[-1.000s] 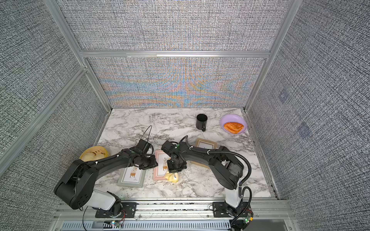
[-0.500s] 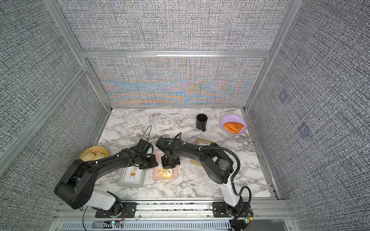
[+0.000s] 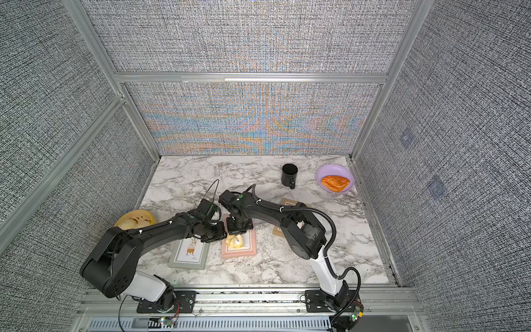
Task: Wipe the picture frame with a cloth
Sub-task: Wipe the dirt from the picture frame.
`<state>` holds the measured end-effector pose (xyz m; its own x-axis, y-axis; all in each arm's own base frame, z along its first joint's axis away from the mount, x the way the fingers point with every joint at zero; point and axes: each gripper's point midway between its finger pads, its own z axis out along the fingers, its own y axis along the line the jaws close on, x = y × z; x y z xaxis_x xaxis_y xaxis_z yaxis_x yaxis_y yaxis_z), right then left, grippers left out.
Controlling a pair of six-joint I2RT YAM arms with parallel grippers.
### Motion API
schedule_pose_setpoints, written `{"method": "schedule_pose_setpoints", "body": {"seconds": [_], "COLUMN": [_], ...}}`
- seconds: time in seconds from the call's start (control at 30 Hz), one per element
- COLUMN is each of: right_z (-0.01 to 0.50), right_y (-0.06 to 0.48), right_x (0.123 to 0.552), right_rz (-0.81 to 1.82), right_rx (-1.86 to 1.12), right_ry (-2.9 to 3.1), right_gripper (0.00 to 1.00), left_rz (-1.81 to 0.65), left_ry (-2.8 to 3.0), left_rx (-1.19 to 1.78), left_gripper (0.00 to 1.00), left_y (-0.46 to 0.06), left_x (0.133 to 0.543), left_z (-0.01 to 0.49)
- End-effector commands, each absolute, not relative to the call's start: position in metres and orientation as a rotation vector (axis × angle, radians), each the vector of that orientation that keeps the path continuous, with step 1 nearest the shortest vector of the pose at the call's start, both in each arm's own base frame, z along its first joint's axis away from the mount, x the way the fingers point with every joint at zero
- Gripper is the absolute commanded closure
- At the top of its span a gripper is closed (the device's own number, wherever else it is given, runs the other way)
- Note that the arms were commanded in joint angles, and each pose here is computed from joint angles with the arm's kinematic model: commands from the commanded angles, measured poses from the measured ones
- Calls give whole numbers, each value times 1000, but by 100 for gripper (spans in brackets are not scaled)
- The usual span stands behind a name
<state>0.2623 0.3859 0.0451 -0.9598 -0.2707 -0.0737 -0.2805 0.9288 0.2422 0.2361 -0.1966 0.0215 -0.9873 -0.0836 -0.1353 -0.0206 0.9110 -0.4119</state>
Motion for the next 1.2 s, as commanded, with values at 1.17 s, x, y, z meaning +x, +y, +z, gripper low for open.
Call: {"method": "schedule_pose_setpoints", "body": {"seconds": [1.17], "right_z": [42], "right_y": [311], "right_x": [274], "right_rz": [77], "right_rx": [-390], "right_ry": [3117], "right_gripper": [100], "left_rz": [-471], "left_ry": [2979], "left_rx": [-93], "left_gripper": [100], "left_y": [-176], "left_x": [228], "left_z": [8]}}
